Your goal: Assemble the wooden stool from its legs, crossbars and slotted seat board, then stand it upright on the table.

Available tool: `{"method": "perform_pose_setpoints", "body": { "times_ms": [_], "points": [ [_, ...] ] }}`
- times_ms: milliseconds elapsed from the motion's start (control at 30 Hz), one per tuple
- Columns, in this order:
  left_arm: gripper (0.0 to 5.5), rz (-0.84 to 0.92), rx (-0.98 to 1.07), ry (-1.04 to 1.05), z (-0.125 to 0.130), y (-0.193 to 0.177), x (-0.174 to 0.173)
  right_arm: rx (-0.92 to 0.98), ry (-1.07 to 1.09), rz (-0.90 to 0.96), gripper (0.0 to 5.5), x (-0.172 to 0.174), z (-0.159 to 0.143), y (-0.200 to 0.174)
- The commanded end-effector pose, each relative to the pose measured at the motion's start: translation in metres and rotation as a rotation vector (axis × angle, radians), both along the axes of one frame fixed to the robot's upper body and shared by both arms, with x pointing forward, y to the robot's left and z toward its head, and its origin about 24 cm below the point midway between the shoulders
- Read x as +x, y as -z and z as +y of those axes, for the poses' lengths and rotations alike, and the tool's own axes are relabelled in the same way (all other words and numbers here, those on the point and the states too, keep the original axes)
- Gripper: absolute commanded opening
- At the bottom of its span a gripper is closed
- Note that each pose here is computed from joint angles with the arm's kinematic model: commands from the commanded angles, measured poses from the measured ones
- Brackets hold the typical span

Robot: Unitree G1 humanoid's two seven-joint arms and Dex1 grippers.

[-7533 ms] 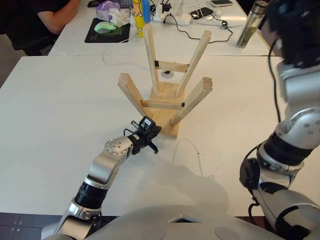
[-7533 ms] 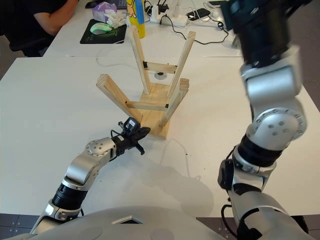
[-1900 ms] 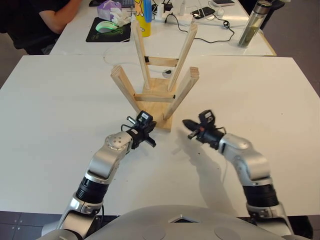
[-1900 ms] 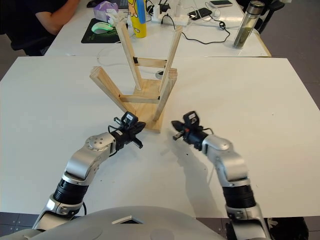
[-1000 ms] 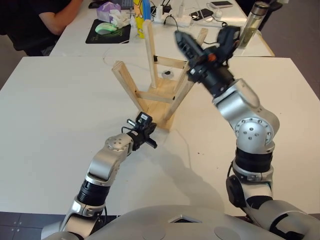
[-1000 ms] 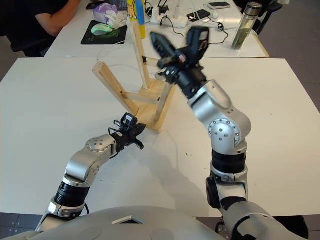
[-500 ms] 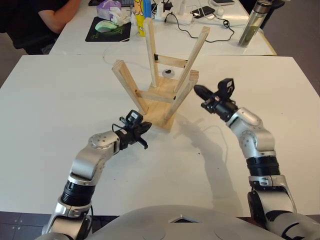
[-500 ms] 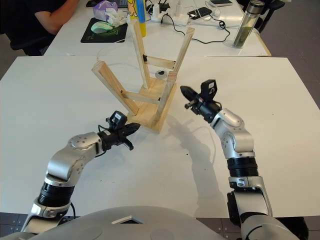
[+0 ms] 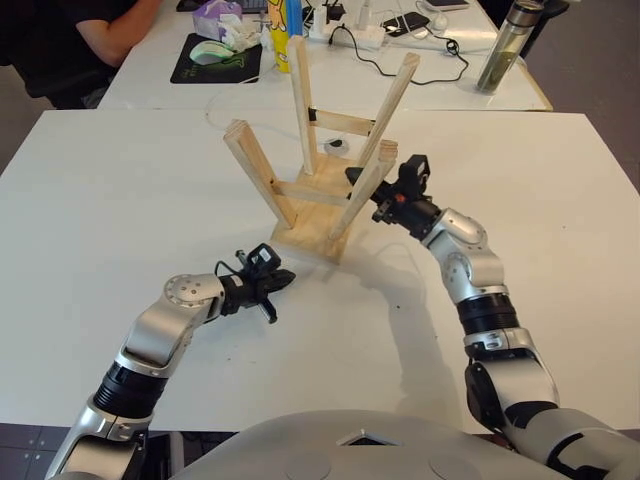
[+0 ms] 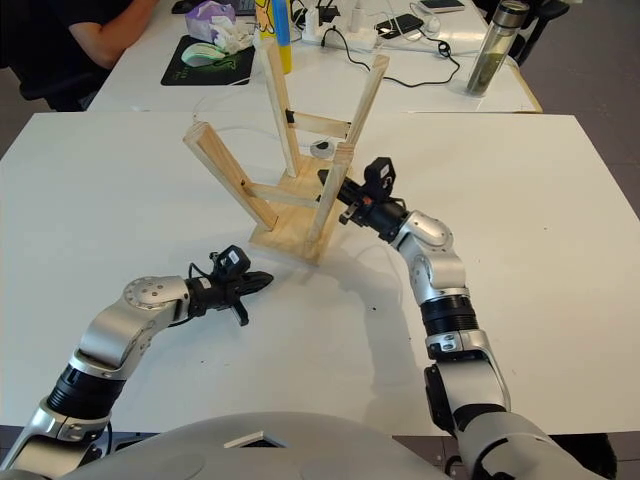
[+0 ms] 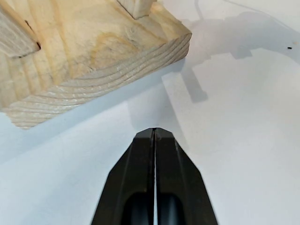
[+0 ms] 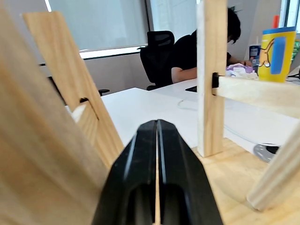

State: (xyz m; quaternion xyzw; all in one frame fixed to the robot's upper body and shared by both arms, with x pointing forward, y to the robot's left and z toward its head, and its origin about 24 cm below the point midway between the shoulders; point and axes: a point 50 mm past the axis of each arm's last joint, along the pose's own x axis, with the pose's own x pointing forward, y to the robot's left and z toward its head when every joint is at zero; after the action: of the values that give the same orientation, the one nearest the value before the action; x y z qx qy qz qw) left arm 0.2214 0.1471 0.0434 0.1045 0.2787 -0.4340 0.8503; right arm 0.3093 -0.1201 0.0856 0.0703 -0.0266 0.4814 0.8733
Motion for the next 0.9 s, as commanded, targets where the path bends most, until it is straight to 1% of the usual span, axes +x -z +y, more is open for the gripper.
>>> {"method": "perform_pose_setpoints", "body": {
  "times_ms": [33, 167, 267, 333, 367, 433, 500, 567, 633, 700, 767, 800, 867, 900],
  "points": [
    [0.03, -0.014, 0.038, -0.020, 0.009, 0.000, 0.006, -0.061, -0.214, 0.015, 0.00, -0.022, 0.026, 0.003],
    [0.03, -0.034, 0.075, -0.061, 0.021, 0.002, 0.014, -0.114, -0.360, 0.015, 0.00, -0.047, 0.047, 0.002],
    [0.03, -0.046, 0.071, -0.069, 0.023, 0.000, 0.020, -0.102, -0.356, -0.016, 0.00, -0.058, 0.056, -0.009],
    [0.03, -0.049, 0.078, -0.075, 0.024, 0.001, 0.020, -0.067, -0.286, -0.091, 0.00, -0.057, 0.055, -0.033],
    [0.03, -0.050, 0.080, -0.079, 0.025, 0.001, 0.020, -0.030, -0.245, -0.139, 0.00, -0.056, 0.055, -0.052],
    [0.03, -0.052, 0.089, -0.082, 0.026, 0.003, 0.018, 0.122, -0.156, -0.210, 0.00, -0.052, 0.050, -0.104],
    [0.03, -0.051, 0.089, -0.089, 0.026, 0.004, 0.015, 0.236, -0.120, -0.227, 0.00, -0.051, 0.041, -0.141],
    [0.03, -0.052, 0.087, -0.099, 0.026, 0.005, 0.013, 0.293, -0.112, -0.196, 0.00, -0.051, 0.031, -0.161],
    [0.03, -0.054, 0.087, -0.100, 0.025, 0.006, 0.013, 0.345, -0.113, -0.164, 0.00, -0.056, 0.023, -0.171],
    [0.03, -0.055, 0.088, -0.107, 0.027, 0.007, 0.015, 0.527, -0.128, -0.129, 0.00, -0.061, 0.017, -0.190],
    [0.03, -0.053, 0.096, -0.108, 0.028, 0.008, 0.014, 0.768, -0.155, -0.138, 0.00, -0.067, 0.003, -0.224],
    [0.03, -0.052, 0.094, -0.111, 0.029, 0.009, 0.014, 0.870, -0.149, -0.153, 0.00, -0.067, -0.011, -0.242],
    [0.03, -0.047, 0.089, -0.109, 0.028, 0.010, 0.011, 1.017, -0.028, -0.212, 0.00, -0.060, -0.062, -0.271],
    [0.03, -0.042, 0.092, -0.104, 0.027, 0.010, 0.010, 1.037, 0.066, -0.254, 0.00, -0.058, -0.090, -0.279]
  ]
}}
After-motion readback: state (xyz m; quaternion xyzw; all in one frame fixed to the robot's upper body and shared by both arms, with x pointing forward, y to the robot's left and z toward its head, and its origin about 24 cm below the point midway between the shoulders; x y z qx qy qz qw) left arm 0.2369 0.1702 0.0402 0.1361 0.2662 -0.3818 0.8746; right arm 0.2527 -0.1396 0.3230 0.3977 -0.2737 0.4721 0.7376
